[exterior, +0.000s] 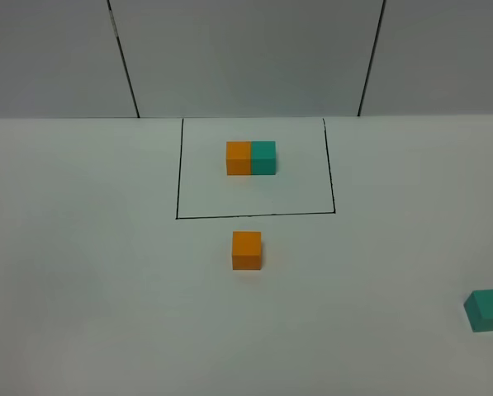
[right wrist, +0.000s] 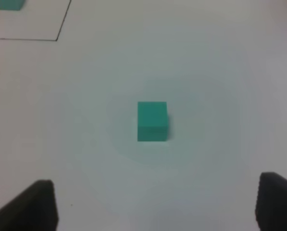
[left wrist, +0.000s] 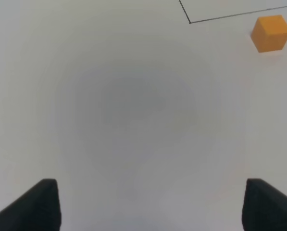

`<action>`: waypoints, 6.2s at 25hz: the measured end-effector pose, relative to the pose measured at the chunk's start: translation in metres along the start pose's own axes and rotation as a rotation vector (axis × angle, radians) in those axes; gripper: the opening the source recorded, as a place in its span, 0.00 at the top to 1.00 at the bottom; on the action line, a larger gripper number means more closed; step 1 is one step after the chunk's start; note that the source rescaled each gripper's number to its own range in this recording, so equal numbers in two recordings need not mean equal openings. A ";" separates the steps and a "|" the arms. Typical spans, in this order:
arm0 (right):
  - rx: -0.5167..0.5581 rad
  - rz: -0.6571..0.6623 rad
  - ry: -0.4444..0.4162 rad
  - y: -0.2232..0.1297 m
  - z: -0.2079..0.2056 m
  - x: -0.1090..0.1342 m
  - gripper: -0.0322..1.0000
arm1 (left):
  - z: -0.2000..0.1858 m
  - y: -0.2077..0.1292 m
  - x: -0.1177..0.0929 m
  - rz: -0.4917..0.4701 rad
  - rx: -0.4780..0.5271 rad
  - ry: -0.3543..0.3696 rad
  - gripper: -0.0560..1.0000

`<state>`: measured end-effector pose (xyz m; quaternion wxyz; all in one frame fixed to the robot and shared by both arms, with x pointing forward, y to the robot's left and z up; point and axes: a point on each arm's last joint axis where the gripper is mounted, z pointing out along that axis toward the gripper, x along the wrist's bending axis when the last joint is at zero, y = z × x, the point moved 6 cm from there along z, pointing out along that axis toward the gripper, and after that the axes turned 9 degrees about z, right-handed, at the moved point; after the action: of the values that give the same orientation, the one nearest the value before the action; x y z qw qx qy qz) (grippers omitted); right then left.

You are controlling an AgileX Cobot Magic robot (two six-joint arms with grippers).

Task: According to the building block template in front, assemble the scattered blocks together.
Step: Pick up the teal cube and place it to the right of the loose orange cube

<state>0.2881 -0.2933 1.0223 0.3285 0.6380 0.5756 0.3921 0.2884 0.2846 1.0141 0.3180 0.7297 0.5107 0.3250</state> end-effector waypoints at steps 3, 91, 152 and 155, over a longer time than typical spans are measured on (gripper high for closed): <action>0.000 0.000 0.000 0.000 0.000 0.000 0.29 | -0.004 -0.003 -0.001 0.005 -0.026 0.006 0.24; 0.000 0.000 0.000 0.000 0.000 0.000 0.29 | -0.009 -0.004 -0.002 0.007 -0.074 0.018 0.25; 0.907 -0.007 -0.102 -0.027 0.314 -0.017 0.34 | -0.009 -0.005 -0.002 0.008 -0.074 0.019 0.25; 0.929 -0.002 -0.107 -0.032 0.316 -0.017 0.46 | -0.009 -0.005 -0.002 0.008 -0.074 0.019 0.25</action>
<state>0.5495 -0.2964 0.8416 0.0374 0.7363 0.6730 0.0593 0.2778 0.2850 1.0157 0.3386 0.7164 0.4985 0.3516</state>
